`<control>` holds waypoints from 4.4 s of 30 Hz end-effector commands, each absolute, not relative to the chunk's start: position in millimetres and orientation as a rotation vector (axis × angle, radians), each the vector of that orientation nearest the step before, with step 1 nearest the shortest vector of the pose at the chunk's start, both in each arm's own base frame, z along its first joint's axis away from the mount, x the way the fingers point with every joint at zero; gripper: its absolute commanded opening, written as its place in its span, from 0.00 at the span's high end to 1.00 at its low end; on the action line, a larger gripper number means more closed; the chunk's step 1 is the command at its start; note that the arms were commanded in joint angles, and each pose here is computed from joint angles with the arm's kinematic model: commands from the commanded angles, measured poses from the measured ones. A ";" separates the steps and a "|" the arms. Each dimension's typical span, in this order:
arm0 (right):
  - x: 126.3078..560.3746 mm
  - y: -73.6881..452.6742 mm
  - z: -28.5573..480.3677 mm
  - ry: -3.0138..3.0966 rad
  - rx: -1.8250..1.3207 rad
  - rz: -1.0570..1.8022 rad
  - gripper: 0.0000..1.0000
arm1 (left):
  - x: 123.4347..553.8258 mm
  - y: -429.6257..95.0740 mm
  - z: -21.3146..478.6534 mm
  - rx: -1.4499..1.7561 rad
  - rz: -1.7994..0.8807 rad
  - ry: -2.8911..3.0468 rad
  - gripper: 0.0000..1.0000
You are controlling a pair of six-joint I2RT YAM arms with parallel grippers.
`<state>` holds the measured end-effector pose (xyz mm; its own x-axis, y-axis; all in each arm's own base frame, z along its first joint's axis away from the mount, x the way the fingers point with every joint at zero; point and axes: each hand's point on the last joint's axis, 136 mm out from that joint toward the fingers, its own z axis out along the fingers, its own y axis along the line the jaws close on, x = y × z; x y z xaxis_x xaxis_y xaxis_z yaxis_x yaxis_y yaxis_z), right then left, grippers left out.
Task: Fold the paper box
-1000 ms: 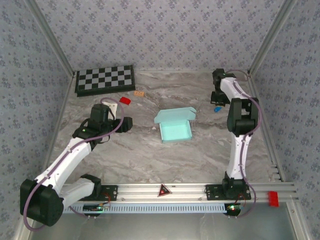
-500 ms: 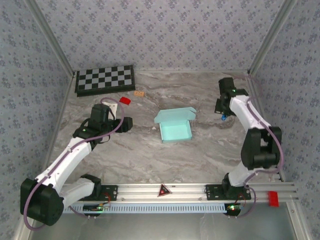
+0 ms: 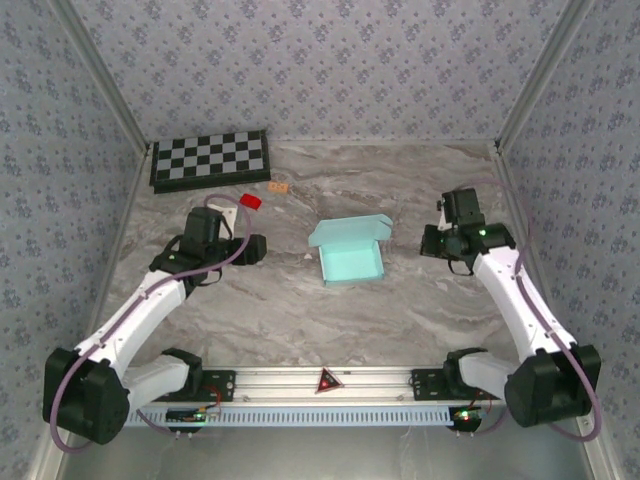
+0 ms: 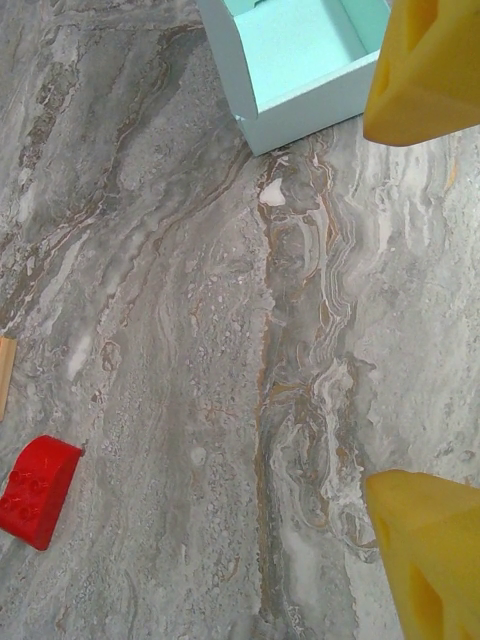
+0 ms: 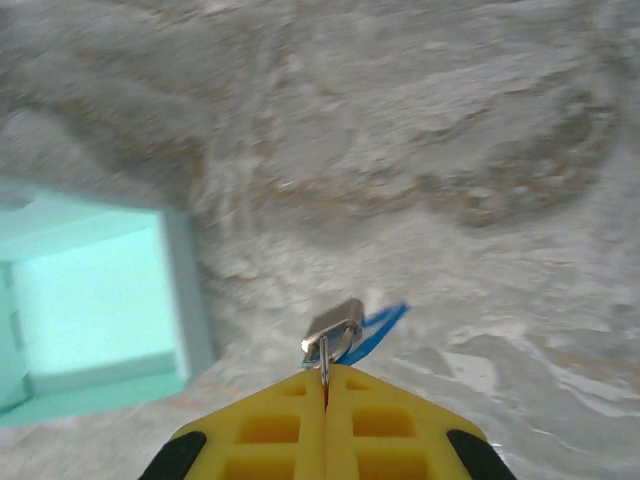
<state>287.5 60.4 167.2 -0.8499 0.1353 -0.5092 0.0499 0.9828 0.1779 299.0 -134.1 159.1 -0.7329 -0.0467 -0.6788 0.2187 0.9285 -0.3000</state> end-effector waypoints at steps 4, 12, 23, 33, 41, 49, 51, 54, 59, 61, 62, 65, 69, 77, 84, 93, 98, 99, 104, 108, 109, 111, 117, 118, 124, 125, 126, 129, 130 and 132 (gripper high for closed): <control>280.0 121.1 164.9 2.541 -0.117 0.392 1.00 | 310.6 -135.4 174.6 0.102 -0.480 2.298 0.16; 288.9 179.8 163.3 2.461 -0.241 0.478 1.00 | 313.6 -138.2 173.2 0.106 -0.488 2.311 0.16; 299.8 229.9 132.4 2.487 -0.296 0.562 1.00 | 314.4 -139.9 171.6 0.103 -0.499 2.315 0.16; 294.9 250.3 103.2 2.476 -0.292 0.590 1.00 | 313.9 -141.3 169.0 0.112 -0.505 2.325 0.16; 288.6 249.2 84.9 2.512 -0.291 0.560 1.00 | 314.4 -142.5 169.5 0.118 -0.509 2.328 0.16; 289.4 247.3 85.5 2.501 -0.288 0.524 1.00 | 314.7 -143.4 170.3 0.120 -0.514 2.327 0.16; 290.3 248.3 87.1 2.494 -0.284 0.531 1.00 | 315.1 -143.9 170.3 0.122 -0.515 2.328 0.16; 291.8 250.2 88.4 2.485 -0.270 0.548 1.00 | 316.2 -145.0 171.5 0.124 -0.519 2.328 0.15; 293.6 253.7 88.1 2.479 -0.246 0.574 1.00 | 316.4 -145.6 170.0 0.123 -0.523 2.339 0.15; 294.4 254.4 87.6 2.479 -0.236 0.579 0.99 | 316.1 -146.3 169.9 0.124 -0.527 2.340 0.15; 295.0 254.2 87.2 2.477 -0.230 0.578 0.97 | 316.1 -146.5 169.9 0.125 -0.528 2.340 0.15; 296.7 253.0 87.2 2.473 -0.210 0.573 0.80 | 315.9 -147.1 170.1 0.125 -0.534 2.340 0.15; 298.8 252.0 90.6 2.465 -0.200 0.564 0.60 | 315.1 -147.6 170.2 0.131 -0.538 2.340 0.15; 302.6 231.2 107.3 2.407 -0.142 0.452 0.59 | 313.7 -154.9 172.5 0.167 -0.566 2.334 0.15; 296.4 195.9 109.1 2.416 -0.053 0.320 0.60 | 314.1 -181.2 178.5 0.279 -0.585 2.324 0.16; 314.3 155.1 104.3 2.459 0.060 0.362 0.64 | 307.4 -217.5 177.5 0.432 -0.590 2.326 0.15; 344.0 128.9 96.0 2.477 0.123 0.440 0.69 | 294.3 -223.8 161.0 0.406 -0.654 2.393 0.20; 350.8 128.3 92.3 2.488 0.121 0.485 0.70 | 289.9 -224.9 156.5 0.400 -0.668 2.409 0.21; 389.5 128.4 83.6 2.521 0.096 0.554 0.82 | 272.2 -230.5 135.7 0.308 -0.778 2.460 0.41; 416.5 132.5 75.3 2.535 0.094 0.594 0.87 | 263.2 -232.9 116.5 0.193 -0.842 2.495 0.56; 423.5 133.4 72.6 2.540 0.098 0.608 0.87 | 261.6 -233.3 111.3 0.169 -0.849 2.508 0.59; 432.9 140.2 64.5 2.570 0.089 0.659 0.90 | 259.9 -236.9 104.0 0.140 -0.865 2.524 0.66; 445.6 165.1 53.3 2.626 0.021 0.714 0.91 | 261.4 -251.4 80.2 0.083 -0.900 2.582 0.75; 445.0 168.0 50.3 2.636 0.016 0.723 0.91 | 262.6 -253.5 77.2 0.077 -0.900 2.588 0.75; 437.0 176.7 41.4 2.667 -0.004 0.755 0.91 | 268.4 -262.0 61.5 0.040 -0.899 2.633 0.77; 435.2 177.1 40.2 2.671 -0.009 0.761 0.91 | 269.2 -264.0 60.7 0.044 -0.903 2.636 0.77; 432.7 179.2 39.6 2.675 -0.019 0.775 0.91 | 269.9 -265.6 59.0 0.048 -0.903 2.641 0.78; 425.0 183.0 35.6 2.693 -0.037 0.797 0.91 | 271.8 -266.9 52.7 0.038 -0.894 2.654 0.77; 421.5 183.0 34.5 2.700 -0.041 0.796 0.91 | 273.5 -266.4 51.3 0.028 -0.884 2.655 0.77; 416.1 181.6 32.4 2.704 -0.035 0.790 0.91 | 276.4 -266.3 47.5 0.014 -0.869 2.658 0.76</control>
<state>434.6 178.0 42.3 -0.9282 0.0981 -0.3590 -0.1088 0.8509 0.5139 264.8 -254.1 36.2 -0.9514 -0.0778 -0.2980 0.1034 0.8308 -0.5469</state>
